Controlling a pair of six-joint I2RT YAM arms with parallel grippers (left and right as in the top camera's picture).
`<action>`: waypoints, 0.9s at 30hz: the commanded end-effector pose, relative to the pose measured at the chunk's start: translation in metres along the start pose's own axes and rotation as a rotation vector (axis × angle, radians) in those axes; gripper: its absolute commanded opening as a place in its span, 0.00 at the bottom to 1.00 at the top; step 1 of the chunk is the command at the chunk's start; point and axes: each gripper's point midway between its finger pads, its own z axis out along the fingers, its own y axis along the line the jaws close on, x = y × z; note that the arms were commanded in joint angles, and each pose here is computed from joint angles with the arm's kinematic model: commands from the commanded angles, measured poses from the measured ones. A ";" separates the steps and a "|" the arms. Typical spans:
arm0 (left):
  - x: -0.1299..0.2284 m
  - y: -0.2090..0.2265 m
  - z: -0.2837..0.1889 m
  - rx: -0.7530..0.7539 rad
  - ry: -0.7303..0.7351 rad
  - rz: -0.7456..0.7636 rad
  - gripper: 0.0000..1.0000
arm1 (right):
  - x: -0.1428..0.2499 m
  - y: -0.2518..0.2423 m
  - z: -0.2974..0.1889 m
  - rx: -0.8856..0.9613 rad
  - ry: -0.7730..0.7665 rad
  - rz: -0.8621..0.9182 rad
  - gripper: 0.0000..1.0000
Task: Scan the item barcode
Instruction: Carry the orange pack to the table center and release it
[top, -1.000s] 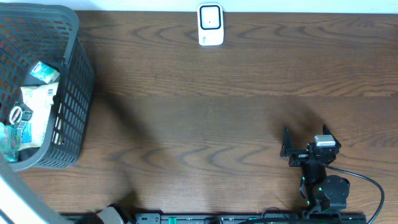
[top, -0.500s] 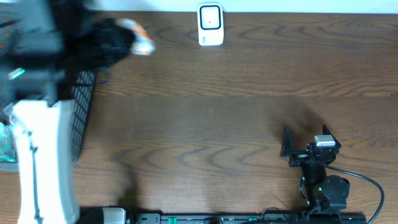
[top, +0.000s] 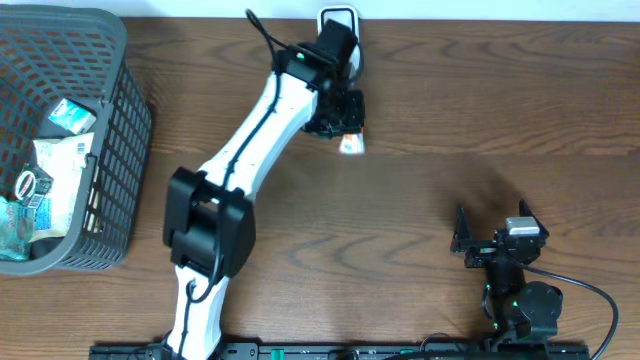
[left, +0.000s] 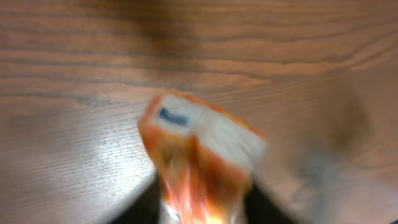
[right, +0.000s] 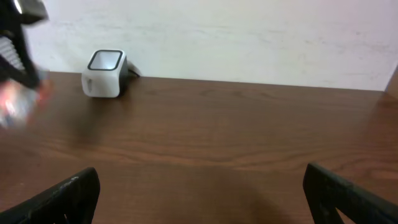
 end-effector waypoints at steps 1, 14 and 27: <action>0.004 0.006 0.001 -0.025 0.016 -0.017 0.88 | 0.000 0.000 0.000 0.003 0.000 0.010 0.99; -0.021 0.045 -0.164 0.034 -0.292 -0.039 0.94 | 0.000 0.000 0.000 0.003 0.000 0.010 0.99; 0.041 0.280 -0.414 -0.287 -0.893 -0.521 0.94 | 0.000 0.000 0.000 0.003 0.000 0.010 0.99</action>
